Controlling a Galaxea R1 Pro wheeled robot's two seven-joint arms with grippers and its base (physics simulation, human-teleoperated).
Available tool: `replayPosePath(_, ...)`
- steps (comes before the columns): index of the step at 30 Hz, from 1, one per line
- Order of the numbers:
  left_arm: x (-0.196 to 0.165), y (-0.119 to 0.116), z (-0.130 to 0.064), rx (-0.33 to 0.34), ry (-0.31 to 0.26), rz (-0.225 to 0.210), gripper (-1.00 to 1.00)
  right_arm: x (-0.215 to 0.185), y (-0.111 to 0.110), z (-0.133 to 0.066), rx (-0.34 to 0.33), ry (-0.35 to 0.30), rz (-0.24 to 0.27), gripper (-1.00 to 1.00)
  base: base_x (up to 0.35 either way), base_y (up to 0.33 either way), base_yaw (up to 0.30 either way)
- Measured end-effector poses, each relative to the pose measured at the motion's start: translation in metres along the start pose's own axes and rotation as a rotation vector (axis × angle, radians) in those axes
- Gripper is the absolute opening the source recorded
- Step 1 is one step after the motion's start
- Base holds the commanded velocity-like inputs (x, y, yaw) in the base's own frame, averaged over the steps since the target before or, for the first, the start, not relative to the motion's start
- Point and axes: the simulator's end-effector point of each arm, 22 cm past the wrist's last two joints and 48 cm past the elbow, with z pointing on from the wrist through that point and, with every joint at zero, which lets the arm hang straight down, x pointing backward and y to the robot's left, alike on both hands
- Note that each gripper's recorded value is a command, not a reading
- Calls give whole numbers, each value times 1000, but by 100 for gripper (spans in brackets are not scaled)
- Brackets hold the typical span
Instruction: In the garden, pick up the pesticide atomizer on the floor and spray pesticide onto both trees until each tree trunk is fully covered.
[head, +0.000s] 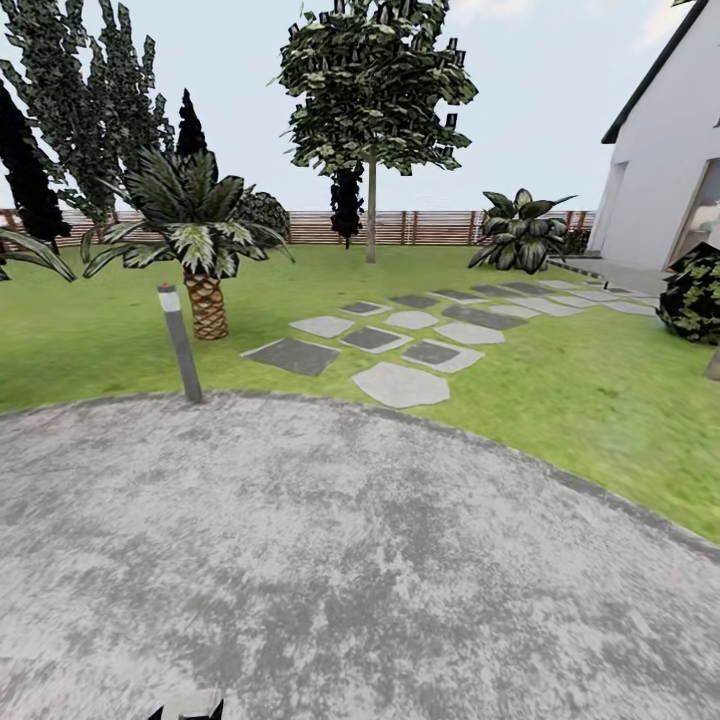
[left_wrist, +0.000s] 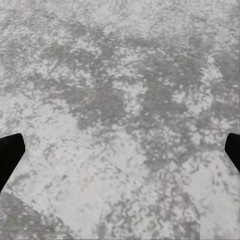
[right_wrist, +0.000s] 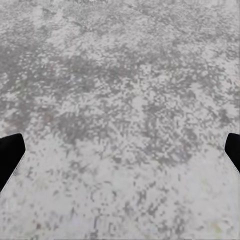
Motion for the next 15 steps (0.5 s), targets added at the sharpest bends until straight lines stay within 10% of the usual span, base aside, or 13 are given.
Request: replayPosePath(15, 0, -2, 0, 2, 0, -2, 100, 0, -1, 0, 3, 0, 3, 100, 340, 0, 0)
